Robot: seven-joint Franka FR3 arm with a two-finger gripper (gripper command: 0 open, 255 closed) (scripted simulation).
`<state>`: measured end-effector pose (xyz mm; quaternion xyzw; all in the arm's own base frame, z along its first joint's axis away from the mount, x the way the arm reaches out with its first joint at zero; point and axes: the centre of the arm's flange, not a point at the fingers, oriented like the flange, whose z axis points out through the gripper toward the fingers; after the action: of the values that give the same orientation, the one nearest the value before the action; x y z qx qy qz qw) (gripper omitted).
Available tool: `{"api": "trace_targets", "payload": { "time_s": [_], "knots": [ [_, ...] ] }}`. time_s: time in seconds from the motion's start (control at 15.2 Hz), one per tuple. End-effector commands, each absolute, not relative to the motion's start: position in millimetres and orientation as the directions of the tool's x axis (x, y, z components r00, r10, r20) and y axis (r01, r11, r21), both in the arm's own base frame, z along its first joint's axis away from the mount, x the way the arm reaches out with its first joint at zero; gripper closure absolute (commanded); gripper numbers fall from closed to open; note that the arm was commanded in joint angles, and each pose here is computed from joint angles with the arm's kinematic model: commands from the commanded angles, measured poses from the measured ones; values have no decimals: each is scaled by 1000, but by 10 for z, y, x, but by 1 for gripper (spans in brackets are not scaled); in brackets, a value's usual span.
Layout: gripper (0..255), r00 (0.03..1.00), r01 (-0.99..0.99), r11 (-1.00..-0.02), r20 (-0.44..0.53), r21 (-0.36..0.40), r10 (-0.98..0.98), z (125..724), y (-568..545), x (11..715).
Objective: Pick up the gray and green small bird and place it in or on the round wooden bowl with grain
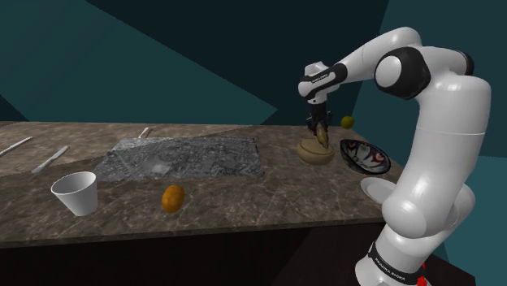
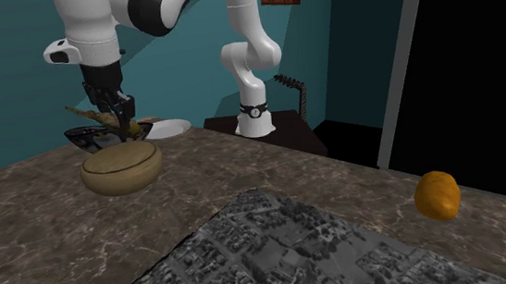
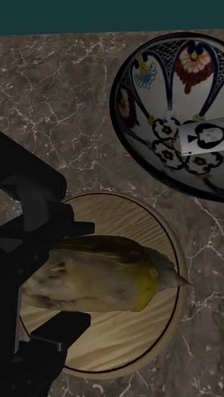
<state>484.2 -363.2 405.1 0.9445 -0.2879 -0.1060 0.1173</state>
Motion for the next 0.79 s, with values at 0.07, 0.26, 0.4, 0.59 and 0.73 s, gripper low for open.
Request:
{"api": "trace_targets", "payload": {
  "time_s": [0.07, 0.26, 0.4, 0.59, 0.73],
  "knots": [
    [255, 812, -519, -807, -132, 283, -569, 3893, -3634, 4843],
    [255, 812, -519, -807, -132, 283, -569, 3735, -3634, 4843],
    [255, 812, -519, -807, -132, 283, -569, 3629, -3634, 4843],
    [255, 812, -519, -807, -132, 283, -569, 3577, -3634, 4843],
    [255, 812, -519, -807, -132, 283, -569, 3577, -3634, 4843]
  ]
}}
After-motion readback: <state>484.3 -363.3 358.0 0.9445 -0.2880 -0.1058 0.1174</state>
